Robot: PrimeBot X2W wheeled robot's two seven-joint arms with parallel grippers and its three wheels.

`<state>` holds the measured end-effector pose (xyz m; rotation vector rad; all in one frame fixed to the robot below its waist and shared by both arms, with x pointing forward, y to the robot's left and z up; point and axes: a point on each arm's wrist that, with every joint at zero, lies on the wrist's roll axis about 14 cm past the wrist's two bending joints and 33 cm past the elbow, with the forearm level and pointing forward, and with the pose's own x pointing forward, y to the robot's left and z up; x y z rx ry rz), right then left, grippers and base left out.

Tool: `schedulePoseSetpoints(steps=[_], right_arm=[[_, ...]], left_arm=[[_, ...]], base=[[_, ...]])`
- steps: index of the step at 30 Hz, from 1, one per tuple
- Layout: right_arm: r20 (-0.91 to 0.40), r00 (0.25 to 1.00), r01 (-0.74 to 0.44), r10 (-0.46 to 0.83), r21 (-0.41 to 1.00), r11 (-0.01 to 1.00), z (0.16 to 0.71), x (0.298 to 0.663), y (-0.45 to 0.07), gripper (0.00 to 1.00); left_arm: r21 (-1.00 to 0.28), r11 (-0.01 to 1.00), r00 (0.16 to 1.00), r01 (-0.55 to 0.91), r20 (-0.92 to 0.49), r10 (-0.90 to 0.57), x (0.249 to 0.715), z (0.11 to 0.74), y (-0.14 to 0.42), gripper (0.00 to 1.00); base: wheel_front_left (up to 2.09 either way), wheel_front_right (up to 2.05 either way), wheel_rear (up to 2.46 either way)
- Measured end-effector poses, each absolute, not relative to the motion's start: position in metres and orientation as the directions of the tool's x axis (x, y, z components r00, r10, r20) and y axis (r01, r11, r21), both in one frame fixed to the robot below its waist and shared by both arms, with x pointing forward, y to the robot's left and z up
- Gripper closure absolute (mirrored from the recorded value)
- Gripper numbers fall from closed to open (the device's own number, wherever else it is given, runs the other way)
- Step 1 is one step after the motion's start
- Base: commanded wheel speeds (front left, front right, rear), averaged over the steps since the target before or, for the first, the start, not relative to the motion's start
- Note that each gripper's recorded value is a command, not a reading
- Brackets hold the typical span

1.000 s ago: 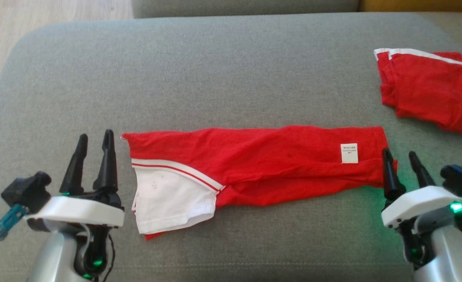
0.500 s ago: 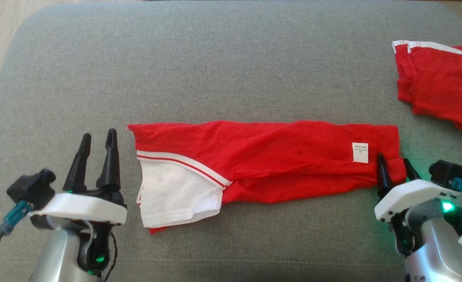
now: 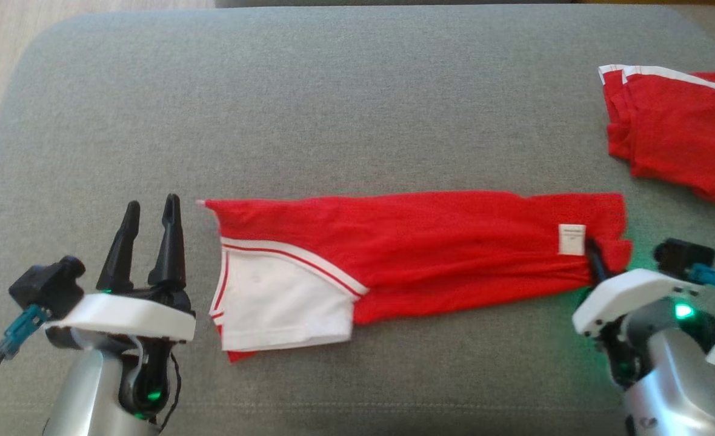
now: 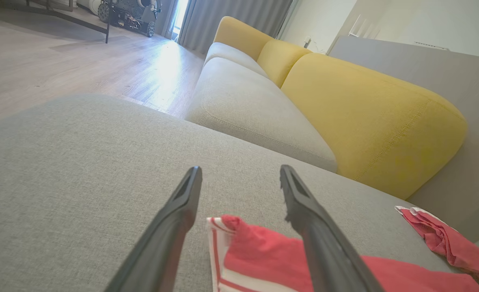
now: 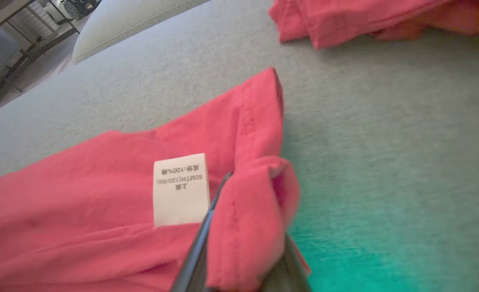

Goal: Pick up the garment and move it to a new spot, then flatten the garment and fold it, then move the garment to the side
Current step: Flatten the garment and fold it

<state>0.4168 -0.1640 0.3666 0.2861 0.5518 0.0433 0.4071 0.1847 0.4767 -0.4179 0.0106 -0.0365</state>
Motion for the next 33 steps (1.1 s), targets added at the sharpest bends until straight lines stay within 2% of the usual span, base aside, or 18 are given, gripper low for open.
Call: schedulePoseSetpoints(steps=[9, 13, 25, 33], right_arm=[[-0.44, 0.887, 0.232, -0.14, 0.162, 0.959, 0.391, 0.422, -0.255, 1.0], [-0.381, 0.906, 0.254, -0.187, 0.134, 0.958, 0.414, 0.433, -0.269, 1.0], [-0.291, 0.955, 0.126, -0.06, 0.215, 0.969, 0.456, 0.442, -0.224, 1.0], [-0.209, 0.958, -0.099, 0.197, 0.404, 0.909, 0.482, 0.428, -0.144, 1.0]], left_arm=[[-0.413, 0.91, 0.999, 0.047, 0.015, -0.046, 0.408, 0.483, 0.182, 0.0], [-0.414, 0.909, 0.999, 0.051, 0.024, -0.045, 0.407, 0.486, 0.182, 0.0], [-0.416, 0.906, 0.997, 0.073, 0.058, -0.054, 0.402, 0.499, 0.178, 0.0], [-0.422, 0.902, 0.996, 0.086, 0.054, -0.07, 0.393, 0.498, 0.171, 0.0]], base=[[0.0, 0.0, 0.0], [0.0, 0.0, 0.0], [0.0, 0.0, 0.0], [0.0, 0.0, 0.0]])
